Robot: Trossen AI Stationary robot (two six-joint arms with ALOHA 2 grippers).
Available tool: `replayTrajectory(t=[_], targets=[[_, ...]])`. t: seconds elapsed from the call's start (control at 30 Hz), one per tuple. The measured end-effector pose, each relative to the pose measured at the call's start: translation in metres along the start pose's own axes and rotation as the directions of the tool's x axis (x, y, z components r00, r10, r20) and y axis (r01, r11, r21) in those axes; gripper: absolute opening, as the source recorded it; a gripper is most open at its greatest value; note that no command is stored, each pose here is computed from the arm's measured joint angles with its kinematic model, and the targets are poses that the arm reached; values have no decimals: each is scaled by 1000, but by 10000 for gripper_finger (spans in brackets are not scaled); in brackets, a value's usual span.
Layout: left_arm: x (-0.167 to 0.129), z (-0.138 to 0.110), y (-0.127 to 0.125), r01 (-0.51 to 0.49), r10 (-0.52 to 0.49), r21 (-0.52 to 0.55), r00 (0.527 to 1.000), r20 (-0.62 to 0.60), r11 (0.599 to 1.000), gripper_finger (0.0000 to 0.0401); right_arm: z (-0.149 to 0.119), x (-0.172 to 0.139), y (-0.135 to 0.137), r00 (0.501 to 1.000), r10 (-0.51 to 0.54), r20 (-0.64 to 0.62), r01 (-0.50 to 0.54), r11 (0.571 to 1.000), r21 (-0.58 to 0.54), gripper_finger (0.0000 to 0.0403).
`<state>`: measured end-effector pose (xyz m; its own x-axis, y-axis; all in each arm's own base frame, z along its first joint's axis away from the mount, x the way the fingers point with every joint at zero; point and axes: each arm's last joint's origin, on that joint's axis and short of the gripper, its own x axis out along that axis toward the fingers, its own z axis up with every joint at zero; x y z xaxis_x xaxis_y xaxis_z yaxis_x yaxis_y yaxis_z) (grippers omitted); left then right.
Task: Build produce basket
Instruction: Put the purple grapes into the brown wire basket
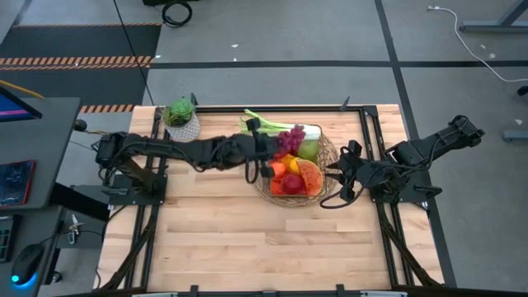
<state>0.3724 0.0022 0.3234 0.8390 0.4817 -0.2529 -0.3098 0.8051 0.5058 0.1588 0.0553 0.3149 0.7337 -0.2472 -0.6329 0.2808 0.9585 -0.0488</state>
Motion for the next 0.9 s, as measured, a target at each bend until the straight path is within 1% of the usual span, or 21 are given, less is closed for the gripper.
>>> replayTrajectory(t=[0.07,0.17,0.23,0.3,0.33,0.4,0.47,0.6,0.77,0.83,0.9], targets=[[5,-4,5,52,-52,-124,999,0,991,62,0,0,0,1000,0,1,0,1000,0,120],[10,-11,12,109,-118,-301,993,-12,947,62,0,0,0,1000,2,4,-2,1000,1,120],[15,-17,16,147,-170,-379,985,-27,914,62,0,0,0,1000,2,4,-2,1000,1,120],[19,-23,19,173,-212,-432,976,-44,885,62,1,0,0,1000,2,5,-2,1000,1,120],[21,-25,19,179,-223,-446,974,-47,877,62,1,0,0,1000,4,7,-4,1000,2,120],[27,-27,16,179,-224,-454,973,-48,873,62,1,0,1,1000,7,13,-7,1000,6,120],[34,-34,8,181,-244,-457,966,-83,871,62,2,0,1,1000,9,17,-9,1000,9,120],[48,-46,-5,178,-261,-474,958,-115,862,62,2,0,1,1000,12,22,-12,1000,13,120],[56,-54,-10,170,-262,-467,955,-138,868,62,3,0,1,1000,13,24,-14,1000,14,120],[57,-55,-10,166,-264,-466,953,-152,869,69,3,0,1,1000,13,24,-14,1000,14,120],[57,-56,-9,164,-265,-464,951,-160,870,85,3,0,1,1000,14,24,-14,1000,14,120]])
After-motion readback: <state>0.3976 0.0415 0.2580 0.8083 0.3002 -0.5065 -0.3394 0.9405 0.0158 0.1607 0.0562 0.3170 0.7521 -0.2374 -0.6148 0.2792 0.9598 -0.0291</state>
